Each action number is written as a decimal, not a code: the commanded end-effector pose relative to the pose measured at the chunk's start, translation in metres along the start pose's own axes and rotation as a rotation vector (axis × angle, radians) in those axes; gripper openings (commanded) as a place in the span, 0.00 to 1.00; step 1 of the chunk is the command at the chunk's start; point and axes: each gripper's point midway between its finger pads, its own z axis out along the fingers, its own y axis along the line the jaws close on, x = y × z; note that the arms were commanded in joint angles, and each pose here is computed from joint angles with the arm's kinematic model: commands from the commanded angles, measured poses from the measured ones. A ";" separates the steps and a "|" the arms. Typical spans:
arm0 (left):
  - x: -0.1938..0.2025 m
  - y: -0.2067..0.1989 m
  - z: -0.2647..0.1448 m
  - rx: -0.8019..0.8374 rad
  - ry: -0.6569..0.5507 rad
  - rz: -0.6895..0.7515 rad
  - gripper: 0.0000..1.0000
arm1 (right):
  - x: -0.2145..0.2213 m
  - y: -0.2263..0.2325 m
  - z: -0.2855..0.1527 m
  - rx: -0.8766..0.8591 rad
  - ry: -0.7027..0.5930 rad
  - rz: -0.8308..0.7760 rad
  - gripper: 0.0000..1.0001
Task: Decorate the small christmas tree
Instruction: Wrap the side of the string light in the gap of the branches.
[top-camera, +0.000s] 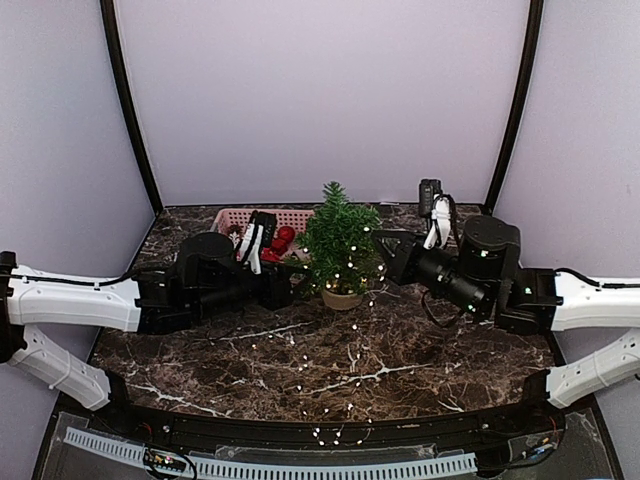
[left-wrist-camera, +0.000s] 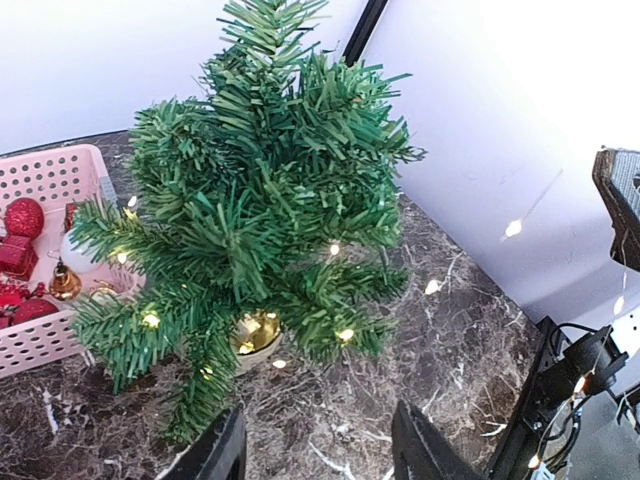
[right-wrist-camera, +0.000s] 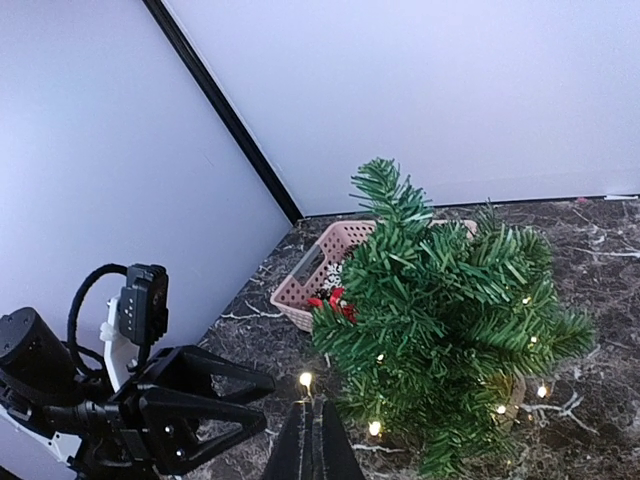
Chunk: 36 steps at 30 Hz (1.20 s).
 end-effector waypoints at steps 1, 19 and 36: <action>-0.009 -0.022 0.005 0.084 -0.026 -0.032 0.51 | -0.028 0.022 0.004 -0.067 -0.096 0.016 0.00; 0.017 -0.038 0.057 0.110 0.070 -0.071 0.48 | -0.015 -0.012 0.009 0.096 -0.100 0.007 0.00; 0.027 -0.011 0.077 -0.055 0.091 -0.089 0.30 | -0.002 -0.024 0.001 0.102 -0.079 0.032 0.00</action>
